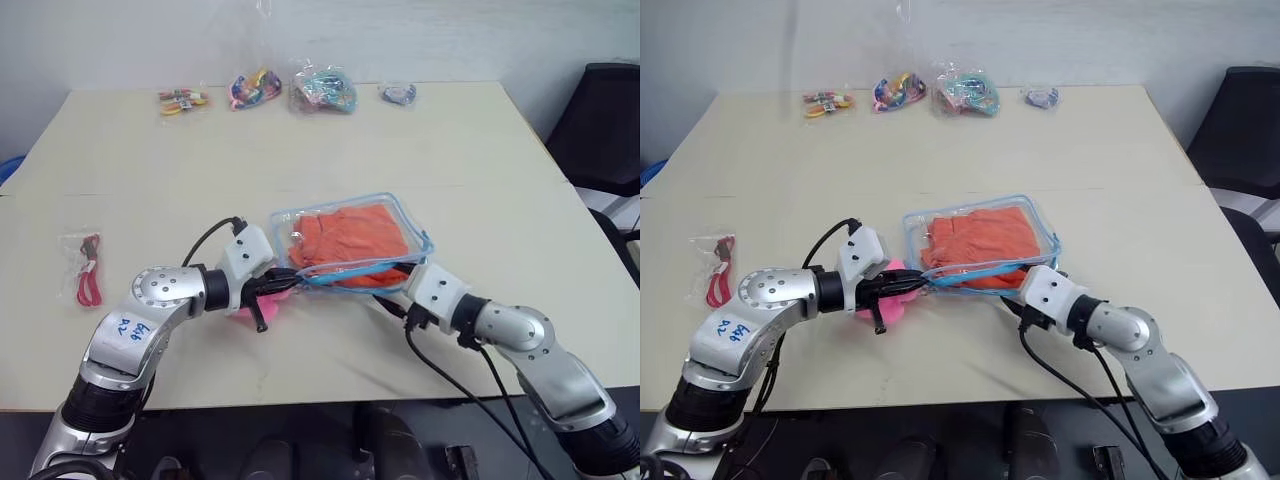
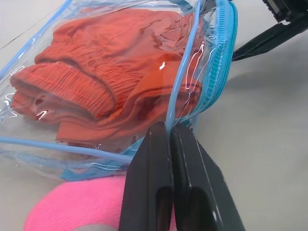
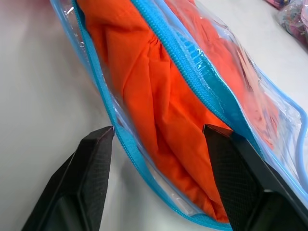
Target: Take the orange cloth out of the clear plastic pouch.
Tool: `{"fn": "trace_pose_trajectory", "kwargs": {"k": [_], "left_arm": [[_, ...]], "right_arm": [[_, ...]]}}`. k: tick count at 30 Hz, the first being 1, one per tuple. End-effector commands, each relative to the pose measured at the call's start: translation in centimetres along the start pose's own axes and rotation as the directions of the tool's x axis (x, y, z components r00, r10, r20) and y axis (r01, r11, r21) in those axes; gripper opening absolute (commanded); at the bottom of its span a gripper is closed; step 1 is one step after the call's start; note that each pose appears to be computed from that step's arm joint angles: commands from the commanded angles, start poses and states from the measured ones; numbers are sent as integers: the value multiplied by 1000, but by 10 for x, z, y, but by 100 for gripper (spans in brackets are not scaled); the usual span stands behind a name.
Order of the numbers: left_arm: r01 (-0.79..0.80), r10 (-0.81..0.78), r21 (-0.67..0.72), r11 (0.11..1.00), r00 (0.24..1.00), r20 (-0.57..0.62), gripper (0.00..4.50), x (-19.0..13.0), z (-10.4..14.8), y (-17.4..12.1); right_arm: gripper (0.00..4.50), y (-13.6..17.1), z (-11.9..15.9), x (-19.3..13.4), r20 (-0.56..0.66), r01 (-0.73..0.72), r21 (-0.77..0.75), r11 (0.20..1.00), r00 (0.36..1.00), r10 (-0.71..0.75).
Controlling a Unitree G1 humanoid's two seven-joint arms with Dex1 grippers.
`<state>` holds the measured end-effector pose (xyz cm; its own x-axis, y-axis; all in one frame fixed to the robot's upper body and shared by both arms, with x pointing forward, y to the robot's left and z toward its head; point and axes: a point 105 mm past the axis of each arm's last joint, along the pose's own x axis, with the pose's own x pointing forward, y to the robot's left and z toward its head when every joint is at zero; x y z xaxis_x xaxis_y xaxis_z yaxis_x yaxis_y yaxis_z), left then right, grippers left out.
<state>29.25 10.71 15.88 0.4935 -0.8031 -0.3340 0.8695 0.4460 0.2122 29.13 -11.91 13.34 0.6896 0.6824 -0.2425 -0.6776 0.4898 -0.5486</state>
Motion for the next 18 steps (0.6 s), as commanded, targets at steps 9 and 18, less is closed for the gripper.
{"fn": "trace_pose_trajectory", "kwargs": {"k": [9, 18], "left_arm": [[0, -2, 65, 998, 999, 35, 0, -5, 11, -3], [1, -4, 74, 997, 999, 38, 0, -4, 11, -2]], "right_arm": [[41, -3, 8, 4, 33, 6, -54, 998, 999, -5], [202, -8, 7, 16, 20, 29, -256, 966, 999, -25]]}}
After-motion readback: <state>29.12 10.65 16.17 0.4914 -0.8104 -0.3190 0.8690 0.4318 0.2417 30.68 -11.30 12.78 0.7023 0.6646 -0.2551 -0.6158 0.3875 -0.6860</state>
